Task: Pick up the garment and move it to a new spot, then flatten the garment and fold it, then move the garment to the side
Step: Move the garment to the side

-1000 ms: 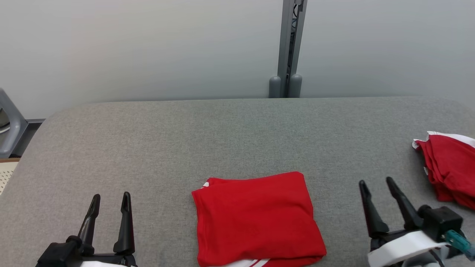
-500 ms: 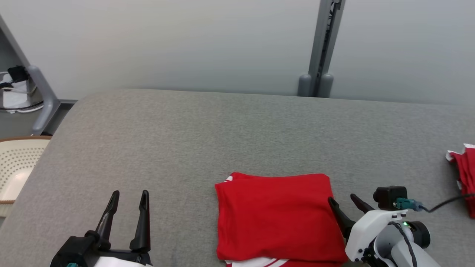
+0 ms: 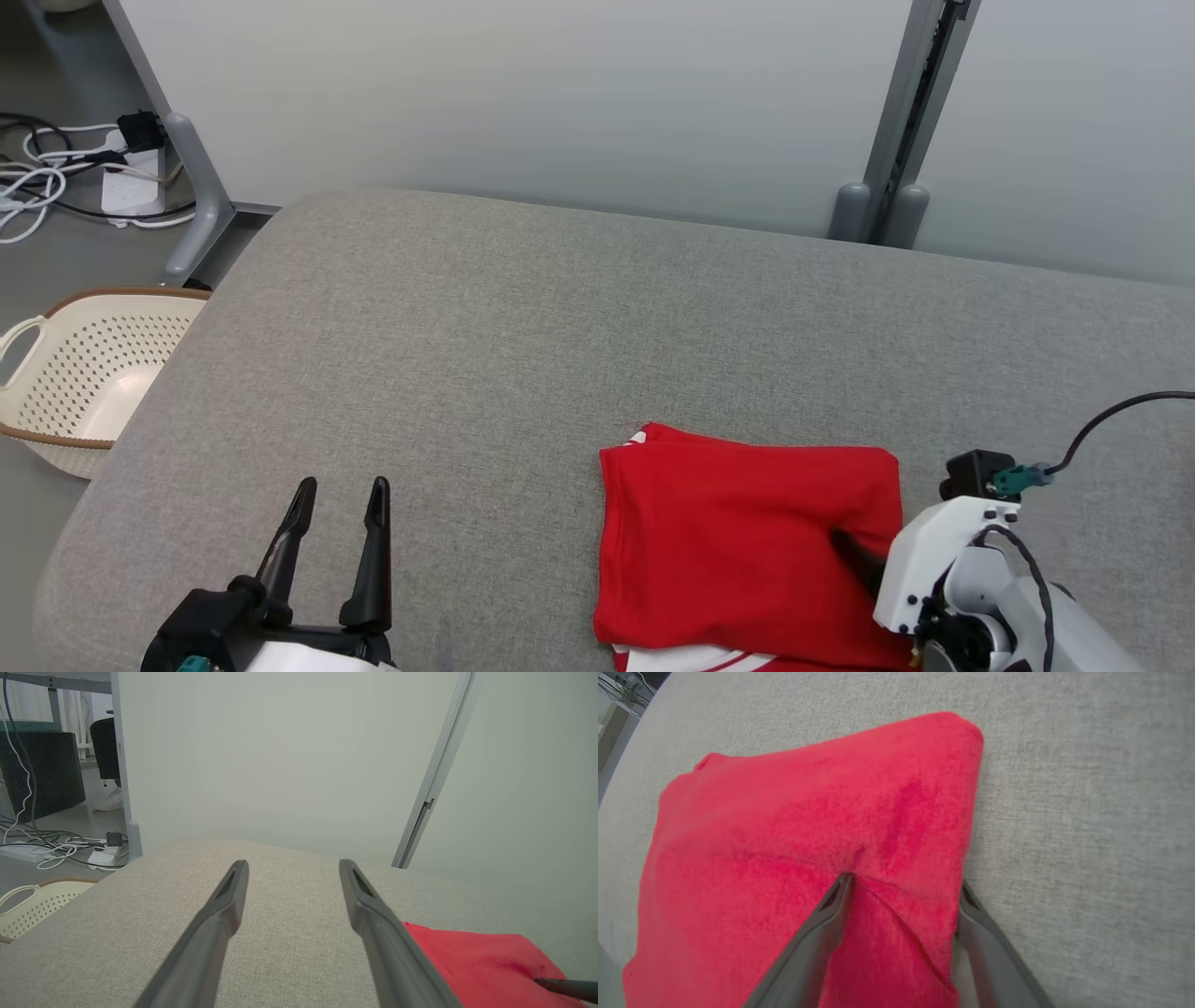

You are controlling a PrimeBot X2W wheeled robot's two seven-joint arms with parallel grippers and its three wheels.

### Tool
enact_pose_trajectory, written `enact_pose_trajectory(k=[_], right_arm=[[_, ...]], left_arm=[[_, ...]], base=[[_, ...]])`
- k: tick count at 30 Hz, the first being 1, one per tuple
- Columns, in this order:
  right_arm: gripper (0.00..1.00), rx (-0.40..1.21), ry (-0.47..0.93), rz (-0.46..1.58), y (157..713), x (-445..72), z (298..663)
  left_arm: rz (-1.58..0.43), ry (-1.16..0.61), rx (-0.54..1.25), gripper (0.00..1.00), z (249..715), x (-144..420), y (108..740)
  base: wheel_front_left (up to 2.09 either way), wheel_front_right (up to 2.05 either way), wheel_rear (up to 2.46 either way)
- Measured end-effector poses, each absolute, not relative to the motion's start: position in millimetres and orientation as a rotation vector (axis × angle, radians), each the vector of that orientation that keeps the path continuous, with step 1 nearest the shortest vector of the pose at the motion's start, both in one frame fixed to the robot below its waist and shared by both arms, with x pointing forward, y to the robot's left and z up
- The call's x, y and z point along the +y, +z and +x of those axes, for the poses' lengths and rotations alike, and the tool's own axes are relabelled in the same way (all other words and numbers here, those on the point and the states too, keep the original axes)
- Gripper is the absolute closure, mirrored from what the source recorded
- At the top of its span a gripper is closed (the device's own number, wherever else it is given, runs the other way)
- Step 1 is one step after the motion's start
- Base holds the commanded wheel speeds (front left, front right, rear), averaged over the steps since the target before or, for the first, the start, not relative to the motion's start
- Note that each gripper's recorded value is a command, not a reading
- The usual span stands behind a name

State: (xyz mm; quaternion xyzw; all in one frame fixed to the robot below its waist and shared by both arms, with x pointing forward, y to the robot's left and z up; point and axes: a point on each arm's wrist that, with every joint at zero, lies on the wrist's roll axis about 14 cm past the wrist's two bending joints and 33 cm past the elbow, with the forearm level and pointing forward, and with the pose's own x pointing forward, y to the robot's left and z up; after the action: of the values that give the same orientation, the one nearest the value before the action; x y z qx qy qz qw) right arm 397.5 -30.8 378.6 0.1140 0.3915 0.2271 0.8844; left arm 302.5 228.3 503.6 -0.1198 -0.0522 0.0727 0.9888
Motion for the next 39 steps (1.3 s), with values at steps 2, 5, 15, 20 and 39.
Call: enact_pose_trajectory(k=[2,5,15,20,39], right_arm=[[1.00,0.804,0.499,0.257,383.5,-20.7,396.9],[1.00,0.762,0.504,0.252,390.0,-22.0,401.2],[1.00,0.525,0.495,0.159,438.0,-47.7,429.4],[1.00,0.435,0.468,0.093,465.7,-74.1,439.0],[1.00,0.347,0.181,-0.082,521.8,-226.4,452.6]], left_arm=[[-0.244,0.148,-0.104,0.00,301.8,228.4,503.0],[-0.245,0.143,-0.103,0.00,302.6,227.3,502.8],[-0.249,0.013,-0.138,0.00,325.5,192.9,518.4],[-0.268,-0.105,-0.132,0.00,342.4,156.5,521.6],[-0.270,-0.518,-0.083,0.00,408.7,24.2,516.7]], base=[[0.00,0.00,0.00],[0.00,0.00,0.00],[0.00,0.00,0.00],[0.00,0.00,0.00],[0.00,0.00,0.00]])
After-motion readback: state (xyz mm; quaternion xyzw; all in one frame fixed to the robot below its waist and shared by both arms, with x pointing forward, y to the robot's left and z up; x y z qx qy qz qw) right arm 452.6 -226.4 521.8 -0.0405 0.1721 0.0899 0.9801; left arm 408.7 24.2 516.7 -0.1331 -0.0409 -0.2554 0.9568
